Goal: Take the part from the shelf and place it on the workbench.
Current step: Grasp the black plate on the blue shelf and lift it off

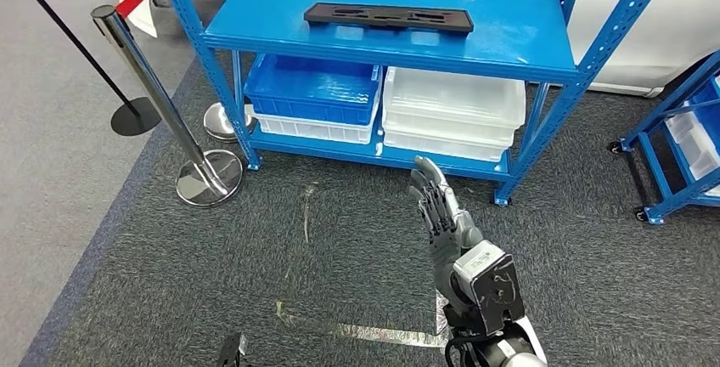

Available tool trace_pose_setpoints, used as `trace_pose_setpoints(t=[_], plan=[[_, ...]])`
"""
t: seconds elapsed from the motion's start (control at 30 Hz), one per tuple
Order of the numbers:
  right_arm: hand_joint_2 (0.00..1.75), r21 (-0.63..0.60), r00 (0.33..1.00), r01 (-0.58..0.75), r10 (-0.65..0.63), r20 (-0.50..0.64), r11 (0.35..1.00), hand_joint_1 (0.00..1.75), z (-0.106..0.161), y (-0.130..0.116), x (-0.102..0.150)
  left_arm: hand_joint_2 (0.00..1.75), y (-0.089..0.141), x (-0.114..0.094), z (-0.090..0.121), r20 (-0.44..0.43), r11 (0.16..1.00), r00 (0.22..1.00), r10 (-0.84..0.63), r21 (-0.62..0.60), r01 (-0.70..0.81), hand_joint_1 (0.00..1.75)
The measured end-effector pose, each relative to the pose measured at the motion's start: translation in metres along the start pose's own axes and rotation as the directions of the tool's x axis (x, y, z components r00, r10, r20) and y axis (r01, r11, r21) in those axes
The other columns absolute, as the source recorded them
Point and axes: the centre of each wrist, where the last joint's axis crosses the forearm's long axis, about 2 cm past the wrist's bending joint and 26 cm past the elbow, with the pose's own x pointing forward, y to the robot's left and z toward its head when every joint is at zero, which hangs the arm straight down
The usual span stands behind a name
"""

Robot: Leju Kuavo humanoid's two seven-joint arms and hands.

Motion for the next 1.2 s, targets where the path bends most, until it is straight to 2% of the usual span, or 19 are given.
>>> trace_pose_setpoints(t=[0.27,0.8,1.2], plan=[[0.00,-0.005,1.000,0.006,-0.006,-0.007,1.000,0.00,0.004,0.001,0.000,0.00,0.001,0.000,0.000,0.007,1.000,1.000,0.000,-0.006,0.000,0.00],[0.00,-0.037,0.992,0.121,-0.122,-0.026,0.992,0.00,0.015,0.003,-0.008,0.00,0.001,-0.003,0.001,0.044,1.000,0.999,0.006,0.012,-0.006,0.00],[0.00,-0.013,0.988,0.152,-0.152,-0.008,0.988,0.00,0.009,0.004,-0.007,0.00,0.000,-0.001,0.000,0.032,1.000,0.999,0.023,0.020,-0.024,0.00]])
